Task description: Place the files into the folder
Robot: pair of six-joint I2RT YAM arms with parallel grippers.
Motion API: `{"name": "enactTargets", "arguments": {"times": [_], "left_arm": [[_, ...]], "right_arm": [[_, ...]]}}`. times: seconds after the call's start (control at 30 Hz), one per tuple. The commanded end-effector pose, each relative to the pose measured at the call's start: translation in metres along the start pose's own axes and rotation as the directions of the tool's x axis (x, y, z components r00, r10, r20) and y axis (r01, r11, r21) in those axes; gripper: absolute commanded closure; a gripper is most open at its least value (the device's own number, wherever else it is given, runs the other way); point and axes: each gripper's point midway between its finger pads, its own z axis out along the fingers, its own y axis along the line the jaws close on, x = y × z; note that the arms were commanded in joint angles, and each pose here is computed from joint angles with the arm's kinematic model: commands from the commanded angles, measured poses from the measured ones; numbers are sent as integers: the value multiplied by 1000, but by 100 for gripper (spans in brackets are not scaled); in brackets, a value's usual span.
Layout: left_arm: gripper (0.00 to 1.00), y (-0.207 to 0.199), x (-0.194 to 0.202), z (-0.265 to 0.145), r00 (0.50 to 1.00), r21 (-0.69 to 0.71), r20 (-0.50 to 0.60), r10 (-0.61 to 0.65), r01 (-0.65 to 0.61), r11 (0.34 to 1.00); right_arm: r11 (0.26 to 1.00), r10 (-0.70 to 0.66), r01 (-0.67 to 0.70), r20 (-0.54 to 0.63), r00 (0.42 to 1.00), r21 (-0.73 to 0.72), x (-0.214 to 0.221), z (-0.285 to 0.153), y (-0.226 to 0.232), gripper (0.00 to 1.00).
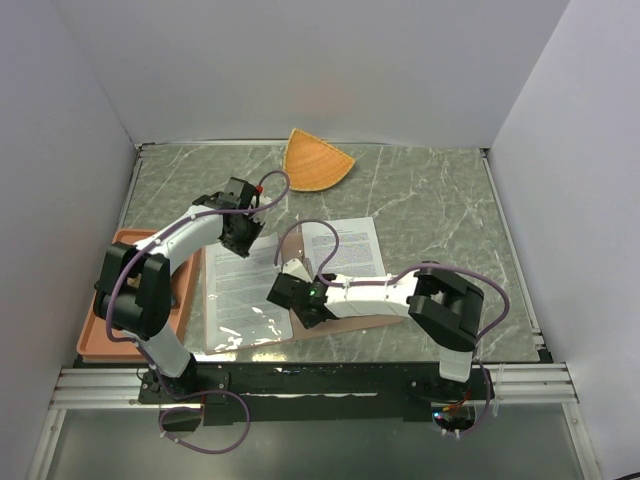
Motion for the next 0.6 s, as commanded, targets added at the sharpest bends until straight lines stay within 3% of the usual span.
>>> {"name": "enactTargets", "arguments": {"times": [0.0, 0.57], "left_arm": [[94, 7, -10, -13, 999, -32, 53, -2, 4, 999], [93, 4, -14, -16, 998, -16, 59, -2, 3, 1000]], "right_arm": [[998, 49, -48, 40, 998, -28, -4, -17, 0, 100], [998, 37, -35, 39, 999, -47, 0, -23, 15, 100]]}}
